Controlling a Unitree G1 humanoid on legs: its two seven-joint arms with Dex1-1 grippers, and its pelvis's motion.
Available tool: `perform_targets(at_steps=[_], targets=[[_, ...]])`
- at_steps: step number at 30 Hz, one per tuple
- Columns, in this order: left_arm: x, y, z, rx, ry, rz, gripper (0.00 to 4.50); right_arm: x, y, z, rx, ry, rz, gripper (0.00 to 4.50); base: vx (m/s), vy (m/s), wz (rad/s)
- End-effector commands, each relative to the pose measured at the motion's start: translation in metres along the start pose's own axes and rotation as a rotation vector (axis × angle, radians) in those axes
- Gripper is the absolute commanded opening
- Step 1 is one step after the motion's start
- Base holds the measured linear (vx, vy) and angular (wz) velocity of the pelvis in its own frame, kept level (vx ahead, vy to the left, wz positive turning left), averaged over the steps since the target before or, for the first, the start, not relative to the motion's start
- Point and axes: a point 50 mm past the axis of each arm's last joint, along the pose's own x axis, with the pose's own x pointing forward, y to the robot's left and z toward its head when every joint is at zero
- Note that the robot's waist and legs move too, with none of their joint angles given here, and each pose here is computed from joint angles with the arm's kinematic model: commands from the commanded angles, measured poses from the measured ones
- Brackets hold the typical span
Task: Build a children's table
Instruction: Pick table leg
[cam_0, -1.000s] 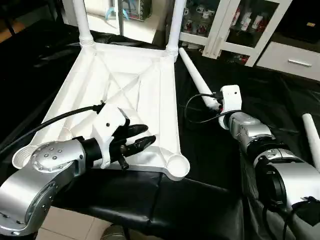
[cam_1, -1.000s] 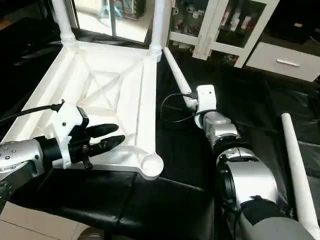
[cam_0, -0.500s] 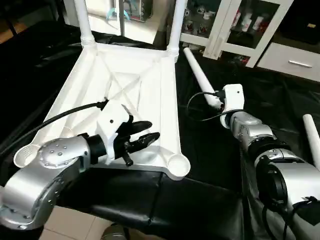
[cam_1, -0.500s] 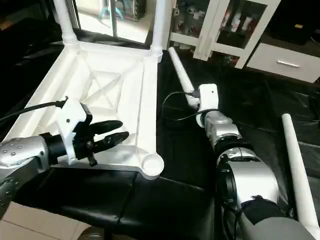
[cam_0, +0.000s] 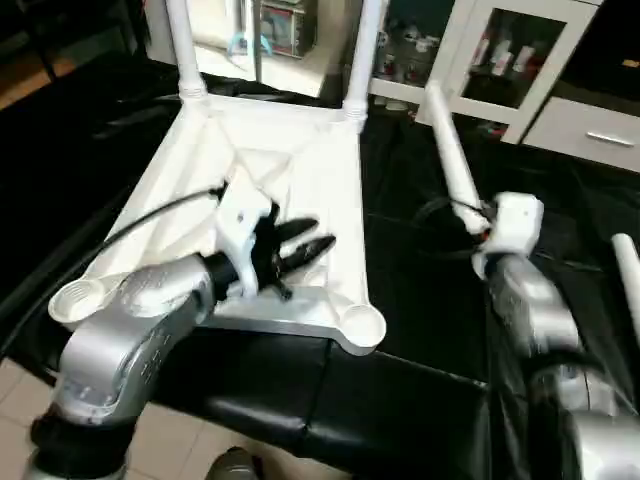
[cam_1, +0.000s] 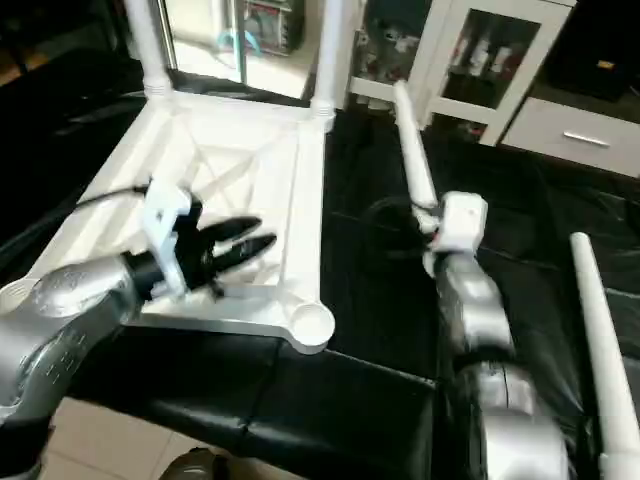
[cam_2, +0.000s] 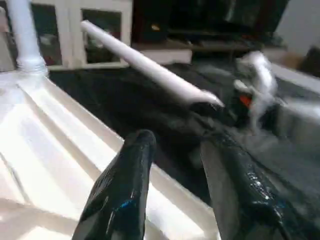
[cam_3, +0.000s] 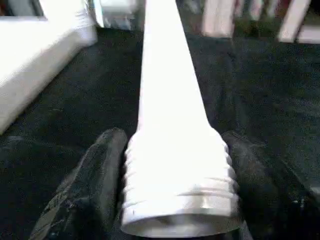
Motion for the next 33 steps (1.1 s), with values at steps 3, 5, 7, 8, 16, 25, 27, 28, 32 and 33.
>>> perform_targets(at_steps=[3,5,7,8,16,25,27,28,32,33], targets=[[0.012,0.006,0.018,-0.056,-0.072,0.002,2.49,-0.021,0.004,0.02,-0.039,-0.172,0.079,2.74,0.0,0.0,0.0],[0.014,0.007,0.021,-0.058,-0.085,-0.004,2.61,-0.026,0.005,0.021,-0.047,-0.192,0.086,2.74,0.0,0.0,0.0],[0.018,0.008,0.025,-0.069,-0.104,-0.006,2.7,-0.033,0.004,0.022,-0.056,-0.209,0.09,2.74,0.0,0.0,0.0],[0.024,0.013,0.03,-0.092,-0.129,0.018,2.77,-0.048,0.002,0.023,-0.052,-0.228,0.076,2.74,0.0,0.0,0.0],[0.041,0.01,0.032,-0.252,-0.152,0.007,3.39,-0.078,0.017,0.032,-0.049,-0.301,0.13,2.74,0.0,0.0,0.0],[0.058,0.023,0.038,-0.471,-0.234,-0.012,3.95,-0.079,0.054,0.048,-0.128,-0.365,0.348,2.74,0.0,0.0,0.0],[0.062,0.025,0.045,-0.517,-0.269,-0.03,4.24,-0.079,0.057,0.05,-0.141,-0.369,0.37,2.74,0.0,0.0,0.0],[0.062,0.025,0.045,-0.517,-0.269,-0.03,4.29,-0.079,0.057,0.05,-0.141,-0.369,0.37,2.74,0.0,0.0,0.0],[0.066,0.03,0.051,-0.55,-0.271,0.004,4.44,-0.077,0.061,0.055,-0.149,-0.39,0.393,2.74,0.0,0.0,0.0],[0.066,0.032,0.05,-0.566,-0.271,0.013,4.44,-0.077,0.063,0.056,-0.158,-0.394,0.405,2.74,0.0,0.0,0.0]])
